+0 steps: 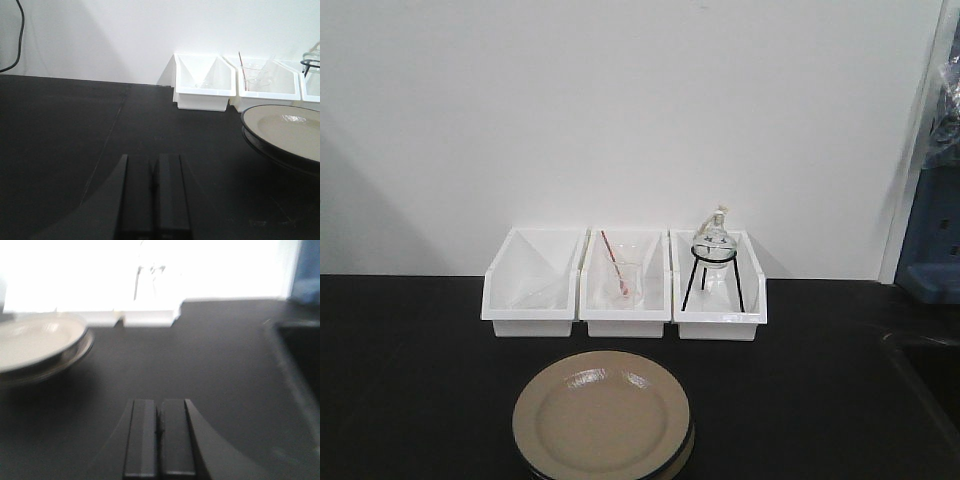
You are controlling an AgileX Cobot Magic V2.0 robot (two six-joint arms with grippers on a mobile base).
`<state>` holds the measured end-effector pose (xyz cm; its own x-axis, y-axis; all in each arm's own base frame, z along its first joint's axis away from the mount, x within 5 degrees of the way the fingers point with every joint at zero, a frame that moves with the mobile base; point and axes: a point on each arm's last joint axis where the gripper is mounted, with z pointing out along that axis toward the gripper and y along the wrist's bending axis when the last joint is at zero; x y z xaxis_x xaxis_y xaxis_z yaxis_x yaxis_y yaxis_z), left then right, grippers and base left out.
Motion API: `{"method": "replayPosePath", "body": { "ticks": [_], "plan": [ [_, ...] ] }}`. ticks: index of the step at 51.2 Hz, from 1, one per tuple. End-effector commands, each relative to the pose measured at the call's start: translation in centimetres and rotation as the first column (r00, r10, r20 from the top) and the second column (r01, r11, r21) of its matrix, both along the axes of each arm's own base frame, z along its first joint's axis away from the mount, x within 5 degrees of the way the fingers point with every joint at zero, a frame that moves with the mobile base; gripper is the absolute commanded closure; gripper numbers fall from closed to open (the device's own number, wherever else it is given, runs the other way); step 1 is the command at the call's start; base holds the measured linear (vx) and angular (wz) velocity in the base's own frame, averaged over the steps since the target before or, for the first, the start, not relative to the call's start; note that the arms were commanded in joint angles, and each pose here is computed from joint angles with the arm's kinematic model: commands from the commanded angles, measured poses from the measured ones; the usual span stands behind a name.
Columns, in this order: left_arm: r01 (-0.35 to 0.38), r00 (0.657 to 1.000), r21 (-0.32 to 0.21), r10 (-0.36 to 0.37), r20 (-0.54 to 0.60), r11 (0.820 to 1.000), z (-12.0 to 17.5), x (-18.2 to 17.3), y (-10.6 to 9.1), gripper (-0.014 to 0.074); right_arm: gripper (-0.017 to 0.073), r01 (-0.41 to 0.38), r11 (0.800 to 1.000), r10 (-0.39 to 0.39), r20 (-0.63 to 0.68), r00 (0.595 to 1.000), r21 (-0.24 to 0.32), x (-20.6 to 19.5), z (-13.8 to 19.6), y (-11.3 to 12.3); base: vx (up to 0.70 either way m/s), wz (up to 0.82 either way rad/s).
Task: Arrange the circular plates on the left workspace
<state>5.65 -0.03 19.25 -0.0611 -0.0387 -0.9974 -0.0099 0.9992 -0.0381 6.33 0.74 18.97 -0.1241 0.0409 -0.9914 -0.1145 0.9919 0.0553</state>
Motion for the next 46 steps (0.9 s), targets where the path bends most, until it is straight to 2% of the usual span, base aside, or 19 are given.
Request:
{"method": "replayPosePath", "body": {
  "ticks": [1,8,19,46],
  "plan": [
    [-0.007,0.997,-0.012,0.008,0.078,1.000,0.17,-0.02,0.08,0.0594,0.0564,0.059,0.998,-0.060,0.122,0.991,0.010,-0.20,0.46,-0.36,0.00,0.00],
    [-0.007,0.997,-0.012,0.008,0.078,1.000,0.17,-0.02,0.08,0.0594,0.0564,0.131,0.991,-0.132,0.185,0.974,0.015,-0.65,0.84,-0.80,0.00,0.00],
    [-0.007,0.997,-0.012,0.008,0.077,1.000,0.17,-0.02,0.08,0.0594,0.0564,0.131,0.990,-0.116,0.199,0.973,-0.060,-0.67,0.88,-0.76,0.00,0.00],
    [-0.007,0.997,-0.012,0.008,0.077,1.000,0.17,-0.02,0.08,0.0594,0.0564,0.132,0.989,-0.117,0.199,0.973,-0.061,-0.67,0.88,-0.77,0.00,0.00]
  ]
}}
